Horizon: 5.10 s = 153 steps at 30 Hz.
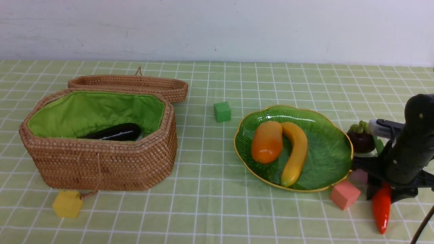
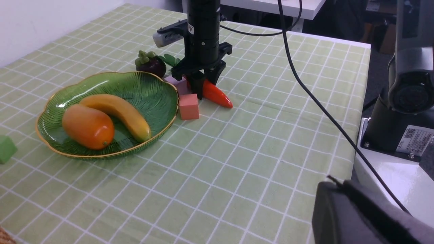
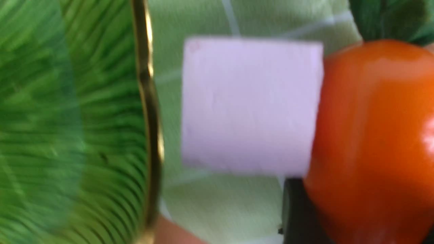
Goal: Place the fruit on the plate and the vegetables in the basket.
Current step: Use the right arm to grab a carrot and put it into the left basket, then use the right arm to grab a mangosteen and put it into the right plate
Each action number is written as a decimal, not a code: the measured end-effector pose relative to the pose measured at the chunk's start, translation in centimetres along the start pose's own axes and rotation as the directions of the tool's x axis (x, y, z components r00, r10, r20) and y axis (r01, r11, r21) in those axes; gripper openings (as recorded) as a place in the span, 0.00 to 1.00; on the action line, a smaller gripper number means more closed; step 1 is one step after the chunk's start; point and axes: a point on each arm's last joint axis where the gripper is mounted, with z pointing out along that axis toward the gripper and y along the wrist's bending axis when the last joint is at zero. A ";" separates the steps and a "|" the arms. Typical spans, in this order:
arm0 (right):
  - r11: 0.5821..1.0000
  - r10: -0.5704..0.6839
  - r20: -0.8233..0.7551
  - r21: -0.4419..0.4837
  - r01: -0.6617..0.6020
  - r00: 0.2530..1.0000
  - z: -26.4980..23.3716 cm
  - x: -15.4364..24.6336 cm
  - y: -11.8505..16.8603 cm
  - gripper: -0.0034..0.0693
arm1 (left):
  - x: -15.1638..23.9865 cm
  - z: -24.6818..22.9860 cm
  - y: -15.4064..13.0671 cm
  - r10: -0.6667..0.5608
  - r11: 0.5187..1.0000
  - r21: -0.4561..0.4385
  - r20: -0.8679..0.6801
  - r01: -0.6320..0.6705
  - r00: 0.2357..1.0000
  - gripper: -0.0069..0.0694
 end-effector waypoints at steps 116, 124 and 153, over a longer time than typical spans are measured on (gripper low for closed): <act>0.966 -0.106 0.312 -0.193 0.172 0.944 -1.1 -10.8 1.2 0.89 | 0.2 -0.6 1.0 -0.084 0.985 -0.148 0.012 0.085 0.996 0.12; 0.975 -0.122 0.301 -0.142 0.171 0.946 -0.1 -10.9 0.8 0.88 | 0.2 -0.6 1.0 -0.085 0.986 -0.146 0.008 0.085 0.996 0.12; 0.949 -0.204 0.313 -0.170 0.267 0.927 -7.2 -8.6 2.0 0.80 | 0.2 -0.6 1.0 -0.085 0.986 -0.146 0.009 0.085 0.996 0.12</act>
